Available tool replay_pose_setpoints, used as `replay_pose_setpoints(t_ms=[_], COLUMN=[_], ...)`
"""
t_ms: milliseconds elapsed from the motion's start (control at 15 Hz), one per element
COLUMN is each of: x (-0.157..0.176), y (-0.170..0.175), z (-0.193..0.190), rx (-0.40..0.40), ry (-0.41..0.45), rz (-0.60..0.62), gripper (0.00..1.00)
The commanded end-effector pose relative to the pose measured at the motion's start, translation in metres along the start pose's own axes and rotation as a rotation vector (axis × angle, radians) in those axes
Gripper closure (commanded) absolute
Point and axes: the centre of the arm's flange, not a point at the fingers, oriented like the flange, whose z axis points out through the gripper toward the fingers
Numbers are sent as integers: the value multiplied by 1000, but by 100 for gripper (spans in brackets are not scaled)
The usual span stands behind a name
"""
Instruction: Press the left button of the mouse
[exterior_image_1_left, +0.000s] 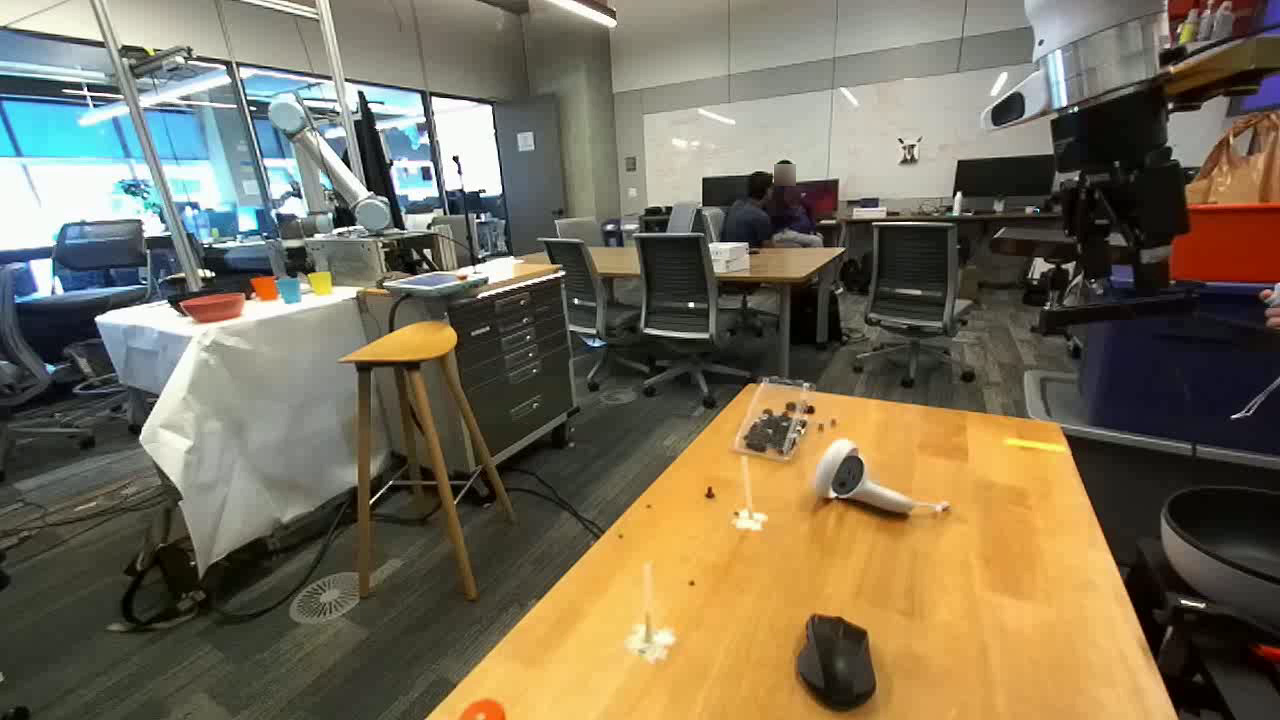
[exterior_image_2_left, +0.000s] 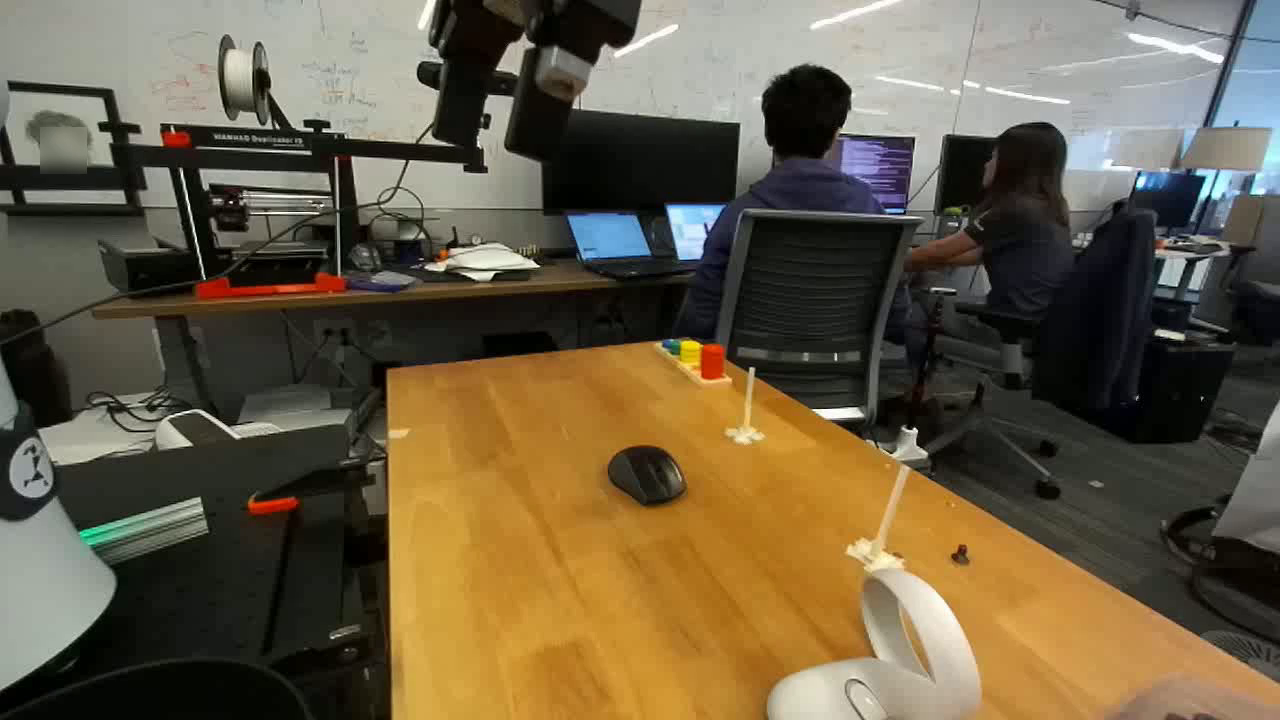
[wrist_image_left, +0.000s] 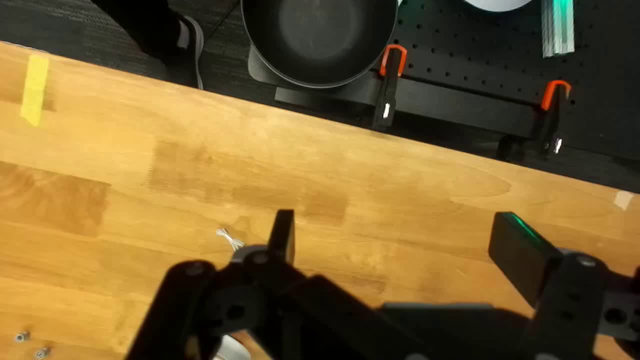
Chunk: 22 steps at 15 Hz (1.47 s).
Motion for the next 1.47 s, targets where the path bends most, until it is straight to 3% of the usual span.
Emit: replay_pose_setpoints(t_ms=[0,400,600,1067,1133,1200,1400], x=[0,5,36,128,142,155,189], y=[0,-1,-14,-99,-109,-118,-134], z=[-1,-3,-14,-28,-24,-19,-1], rx=[-1,-8,-24,-57,-59,-69,-92], ry=[2,23,94,255,264,268,284], rz=[0,8,-11,-119,-120,-123,-118], gripper=[0,0,0,0,25,26,51])
